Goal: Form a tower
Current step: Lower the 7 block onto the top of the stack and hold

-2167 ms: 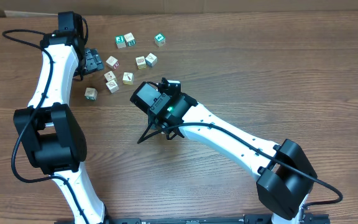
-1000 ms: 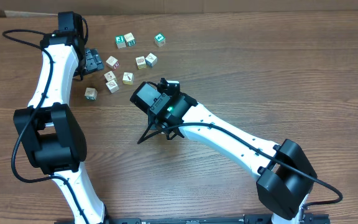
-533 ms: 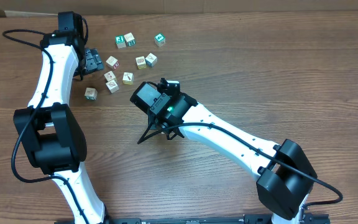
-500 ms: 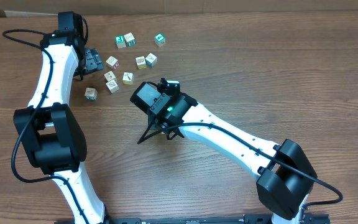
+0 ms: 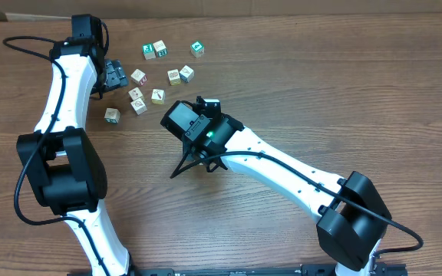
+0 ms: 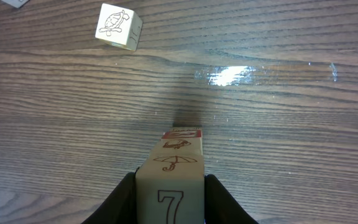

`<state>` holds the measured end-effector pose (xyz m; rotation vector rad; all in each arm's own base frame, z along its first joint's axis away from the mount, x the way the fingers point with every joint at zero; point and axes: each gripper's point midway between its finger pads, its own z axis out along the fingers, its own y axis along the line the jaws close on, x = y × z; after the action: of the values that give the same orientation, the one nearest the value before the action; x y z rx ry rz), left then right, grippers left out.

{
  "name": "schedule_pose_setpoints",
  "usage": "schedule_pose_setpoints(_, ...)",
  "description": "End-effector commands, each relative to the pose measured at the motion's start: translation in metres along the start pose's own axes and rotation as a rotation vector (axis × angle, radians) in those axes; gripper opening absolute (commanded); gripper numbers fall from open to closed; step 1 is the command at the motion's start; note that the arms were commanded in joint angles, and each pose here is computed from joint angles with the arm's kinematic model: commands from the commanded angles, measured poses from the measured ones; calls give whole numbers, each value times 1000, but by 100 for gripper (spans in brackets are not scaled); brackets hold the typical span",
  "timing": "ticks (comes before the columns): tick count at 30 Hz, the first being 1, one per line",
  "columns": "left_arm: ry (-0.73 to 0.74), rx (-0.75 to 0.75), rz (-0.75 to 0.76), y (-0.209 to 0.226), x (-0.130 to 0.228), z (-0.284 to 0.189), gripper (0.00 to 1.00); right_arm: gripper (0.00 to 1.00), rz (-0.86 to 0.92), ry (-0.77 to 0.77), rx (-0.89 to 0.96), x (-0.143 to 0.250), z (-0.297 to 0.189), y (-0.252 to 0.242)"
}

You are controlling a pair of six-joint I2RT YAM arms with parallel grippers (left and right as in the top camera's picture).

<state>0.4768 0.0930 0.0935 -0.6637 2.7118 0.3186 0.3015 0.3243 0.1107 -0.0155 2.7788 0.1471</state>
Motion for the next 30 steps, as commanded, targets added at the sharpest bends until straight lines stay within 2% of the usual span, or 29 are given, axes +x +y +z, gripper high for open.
schedule_pose_setpoints(1,7,3,15,-2,1,3,99,26,-25,-1,-2,0,1,1)
schedule_pose_setpoints(30,7,3,15,-2,1,3,99,27,-32,-21,-23,-5,-8,3)
